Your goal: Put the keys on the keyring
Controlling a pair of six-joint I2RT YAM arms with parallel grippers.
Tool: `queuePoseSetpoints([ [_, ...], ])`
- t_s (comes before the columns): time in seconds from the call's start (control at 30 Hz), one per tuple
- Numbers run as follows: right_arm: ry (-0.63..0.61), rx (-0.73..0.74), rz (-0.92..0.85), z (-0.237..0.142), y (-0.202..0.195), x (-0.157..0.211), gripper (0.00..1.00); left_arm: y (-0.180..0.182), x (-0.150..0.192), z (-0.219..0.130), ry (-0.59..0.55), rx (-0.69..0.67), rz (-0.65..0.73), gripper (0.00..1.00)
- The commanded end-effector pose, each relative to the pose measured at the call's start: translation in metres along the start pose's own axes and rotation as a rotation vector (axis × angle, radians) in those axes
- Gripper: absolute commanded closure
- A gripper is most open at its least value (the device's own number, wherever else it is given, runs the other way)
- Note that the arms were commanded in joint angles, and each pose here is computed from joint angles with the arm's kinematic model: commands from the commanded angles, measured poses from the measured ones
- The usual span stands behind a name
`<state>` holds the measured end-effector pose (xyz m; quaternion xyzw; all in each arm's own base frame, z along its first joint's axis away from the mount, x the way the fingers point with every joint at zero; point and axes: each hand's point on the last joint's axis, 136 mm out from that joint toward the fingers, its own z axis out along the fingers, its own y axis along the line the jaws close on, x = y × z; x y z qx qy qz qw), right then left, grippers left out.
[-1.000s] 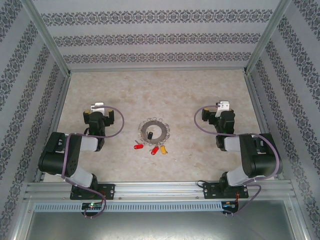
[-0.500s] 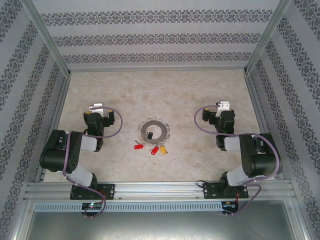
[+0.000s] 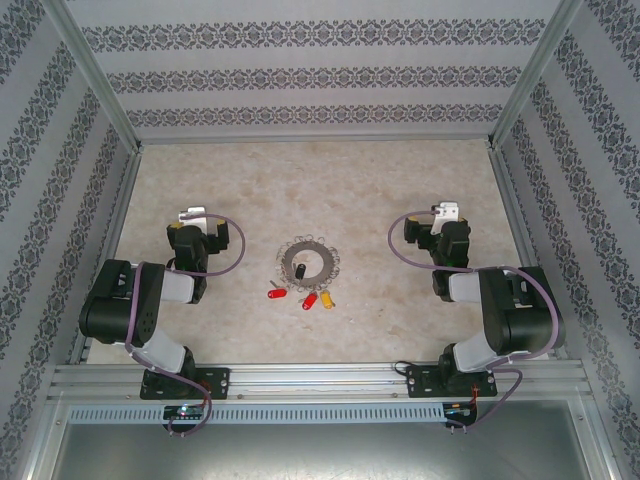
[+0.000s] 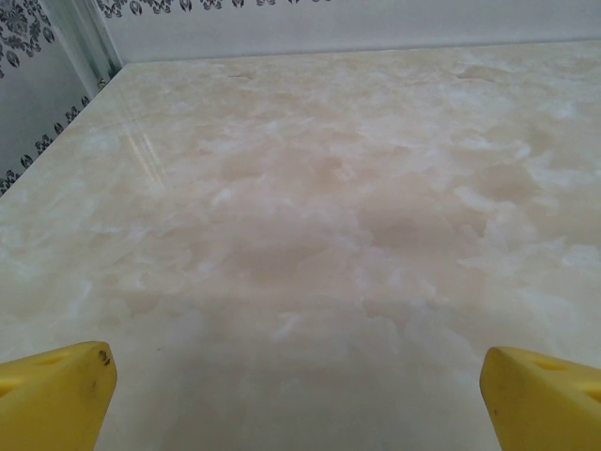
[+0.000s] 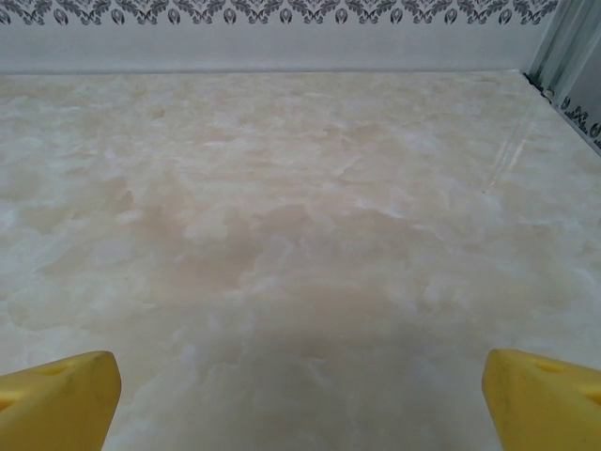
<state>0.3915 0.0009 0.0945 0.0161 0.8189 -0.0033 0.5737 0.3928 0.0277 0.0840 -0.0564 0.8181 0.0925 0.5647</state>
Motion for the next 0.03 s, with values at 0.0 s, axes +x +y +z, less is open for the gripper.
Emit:
queuePoseSetpoints([
  [0.0, -0.029, -0.017, -0.004, 0.002, 0.0016, -0.0121, 0.02, 0.0006, -0.0066, -0.0002, -0.035, 0.008, -0.028, 0.0],
])
